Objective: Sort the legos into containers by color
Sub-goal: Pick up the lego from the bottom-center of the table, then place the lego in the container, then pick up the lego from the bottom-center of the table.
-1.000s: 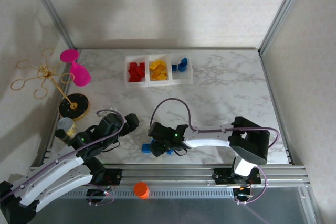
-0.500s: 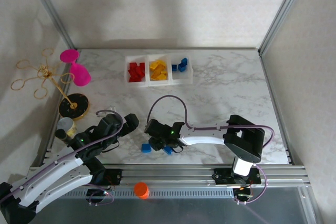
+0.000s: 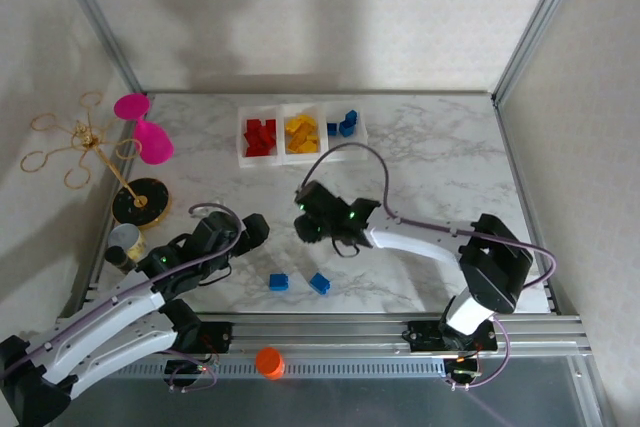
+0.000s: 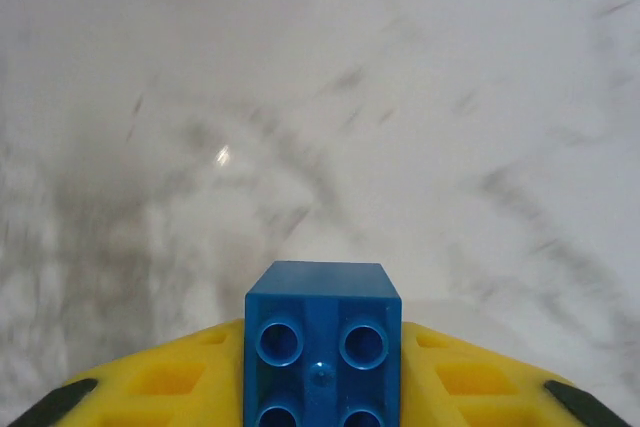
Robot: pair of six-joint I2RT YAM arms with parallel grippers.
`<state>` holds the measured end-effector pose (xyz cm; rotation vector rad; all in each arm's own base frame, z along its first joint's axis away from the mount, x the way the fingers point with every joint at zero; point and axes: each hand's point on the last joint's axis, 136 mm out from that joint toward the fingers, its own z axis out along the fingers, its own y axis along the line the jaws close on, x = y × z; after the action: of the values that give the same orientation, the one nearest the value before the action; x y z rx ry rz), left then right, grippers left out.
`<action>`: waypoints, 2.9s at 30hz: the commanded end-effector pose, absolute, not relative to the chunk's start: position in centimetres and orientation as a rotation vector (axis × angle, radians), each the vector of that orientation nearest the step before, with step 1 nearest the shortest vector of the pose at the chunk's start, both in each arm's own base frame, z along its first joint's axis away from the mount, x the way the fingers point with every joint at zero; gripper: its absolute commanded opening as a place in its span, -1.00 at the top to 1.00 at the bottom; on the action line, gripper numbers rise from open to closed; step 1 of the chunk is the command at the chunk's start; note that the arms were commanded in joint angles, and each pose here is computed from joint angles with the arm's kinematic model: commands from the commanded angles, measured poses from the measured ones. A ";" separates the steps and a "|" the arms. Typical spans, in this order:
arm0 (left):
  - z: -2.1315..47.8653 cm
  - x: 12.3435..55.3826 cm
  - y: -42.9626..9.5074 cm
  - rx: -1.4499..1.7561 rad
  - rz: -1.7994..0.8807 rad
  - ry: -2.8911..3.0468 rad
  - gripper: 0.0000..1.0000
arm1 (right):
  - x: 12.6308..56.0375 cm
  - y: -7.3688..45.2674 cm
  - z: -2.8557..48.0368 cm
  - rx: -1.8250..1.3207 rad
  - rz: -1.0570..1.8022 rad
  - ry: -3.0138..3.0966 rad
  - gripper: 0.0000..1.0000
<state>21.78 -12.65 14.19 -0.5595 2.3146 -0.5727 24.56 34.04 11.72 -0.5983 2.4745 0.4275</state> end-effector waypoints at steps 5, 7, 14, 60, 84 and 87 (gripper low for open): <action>18.8 25.4 -15.0 -0.475 -0.650 2.165 -0.99 | 36.0 29.3 16.5 -0.255 0.323 2.348 0.27; 19.4 26.3 -15.6 -0.455 -0.658 2.137 -0.99 | 39.4 28.6 16.8 -0.192 0.291 2.312 0.27; 20.2 28.9 -17.4 -0.400 -0.643 2.100 -0.99 | 50.9 25.5 16.3 -0.043 0.097 2.234 0.27; 17.4 21.2 -10.7 -0.565 -0.565 2.237 -0.99 | 16.3 35.9 9.2 -0.979 0.636 2.390 -0.78; 17.1 20.2 -9.0 -0.621 -0.508 2.242 -0.99 | 11.5 41.7 5.0 -1.346 0.558 2.292 -0.80; 17.5 20.2 -8.9 -0.623 -0.505 2.237 -0.99 | 11.7 41.8 4.9 -1.369 0.540 2.275 -0.77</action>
<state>20.29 -10.03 17.16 -0.5738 2.2558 -0.5467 11.57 41.27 4.87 -1.3212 2.3104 0.5743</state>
